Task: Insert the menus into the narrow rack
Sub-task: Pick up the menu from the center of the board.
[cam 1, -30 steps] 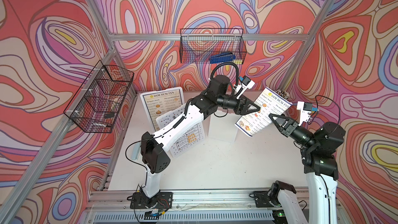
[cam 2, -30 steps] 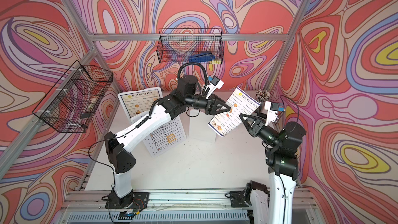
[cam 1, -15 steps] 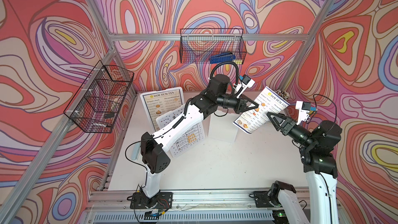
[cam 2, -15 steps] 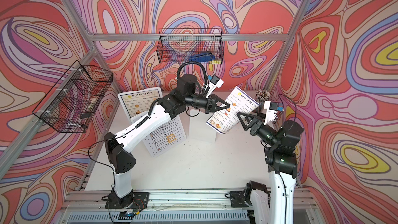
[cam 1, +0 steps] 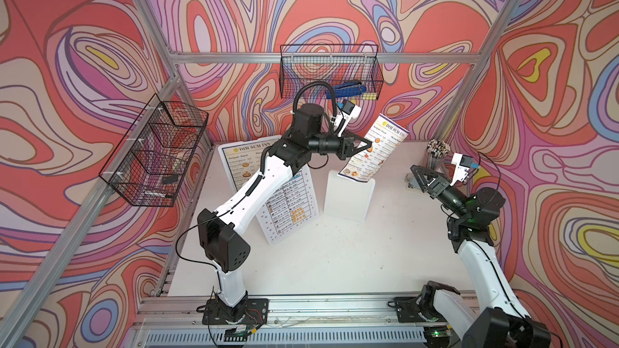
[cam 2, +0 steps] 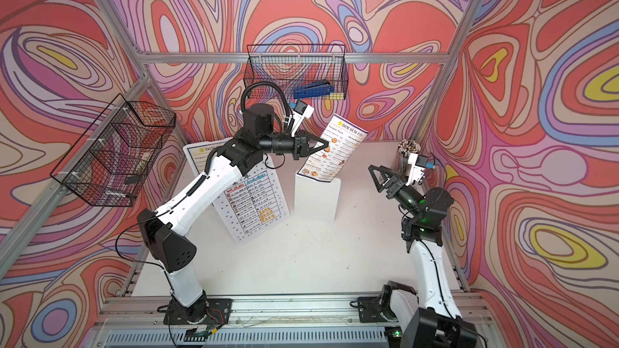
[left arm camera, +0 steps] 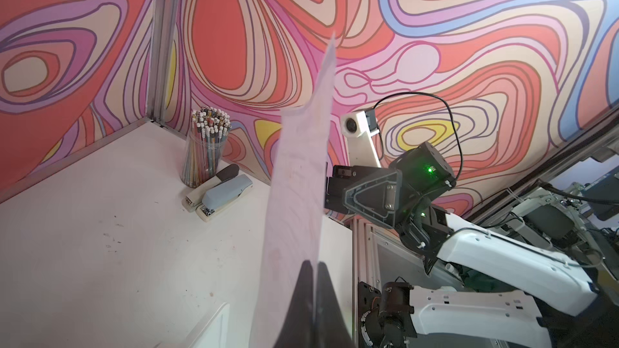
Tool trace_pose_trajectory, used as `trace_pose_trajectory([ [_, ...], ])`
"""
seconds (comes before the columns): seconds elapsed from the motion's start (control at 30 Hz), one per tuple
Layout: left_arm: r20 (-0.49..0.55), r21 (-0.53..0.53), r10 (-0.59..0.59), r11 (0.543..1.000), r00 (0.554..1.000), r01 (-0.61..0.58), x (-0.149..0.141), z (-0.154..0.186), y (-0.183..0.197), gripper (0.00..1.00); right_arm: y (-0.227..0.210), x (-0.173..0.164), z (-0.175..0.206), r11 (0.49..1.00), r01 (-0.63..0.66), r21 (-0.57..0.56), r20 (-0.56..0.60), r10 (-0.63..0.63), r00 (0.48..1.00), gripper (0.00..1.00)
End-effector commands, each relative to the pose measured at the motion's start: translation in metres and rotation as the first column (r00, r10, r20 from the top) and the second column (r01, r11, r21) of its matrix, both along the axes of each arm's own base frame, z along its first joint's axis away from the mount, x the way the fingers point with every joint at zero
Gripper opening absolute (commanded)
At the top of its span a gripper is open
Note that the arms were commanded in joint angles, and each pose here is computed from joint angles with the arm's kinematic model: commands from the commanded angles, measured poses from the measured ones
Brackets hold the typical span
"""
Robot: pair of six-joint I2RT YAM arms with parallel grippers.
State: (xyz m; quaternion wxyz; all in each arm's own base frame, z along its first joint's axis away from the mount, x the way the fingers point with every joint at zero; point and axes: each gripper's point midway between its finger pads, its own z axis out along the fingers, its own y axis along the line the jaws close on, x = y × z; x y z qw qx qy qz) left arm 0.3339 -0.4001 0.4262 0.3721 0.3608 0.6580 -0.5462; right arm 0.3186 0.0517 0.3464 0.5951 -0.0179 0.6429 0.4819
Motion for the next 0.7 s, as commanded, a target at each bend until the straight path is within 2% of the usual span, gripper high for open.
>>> trace_pose_trajectory([
  [0.0,0.093,-0.037,-0.043,0.998,0.995,0.047,-0.018,0.023,0.004,0.00,0.035,-0.031,0.047,0.981,-0.186,-0.056,0.279,0.194,0.940,0.98],
  [0.13,0.107,-0.038,-0.060,0.997,0.992,0.065,-0.023,0.029,0.006,0.00,0.059,-0.010,0.046,0.955,-0.292,-0.057,0.295,0.296,0.909,0.98],
  [0.33,0.115,-0.005,-0.026,1.000,0.993,0.027,-0.023,0.024,0.013,0.00,0.059,-0.010,0.057,0.960,-0.272,-0.062,0.364,0.276,0.890,0.95],
  [0.4,0.118,-0.005,-0.027,1.000,0.993,0.028,-0.025,0.025,0.016,0.00,0.061,-0.012,0.061,0.959,-0.275,-0.063,0.369,0.278,0.887,0.87],
  [0.5,0.122,-0.011,-0.032,0.999,0.992,0.033,-0.031,0.027,0.019,0.00,0.067,-0.013,0.062,0.952,-0.300,-0.053,0.367,0.298,0.881,0.67],
  [0.67,0.127,-0.014,-0.032,0.999,0.991,0.034,-0.033,0.030,0.021,0.00,0.077,-0.013,0.063,0.940,-0.338,-0.057,0.364,0.334,0.869,0.64],
])
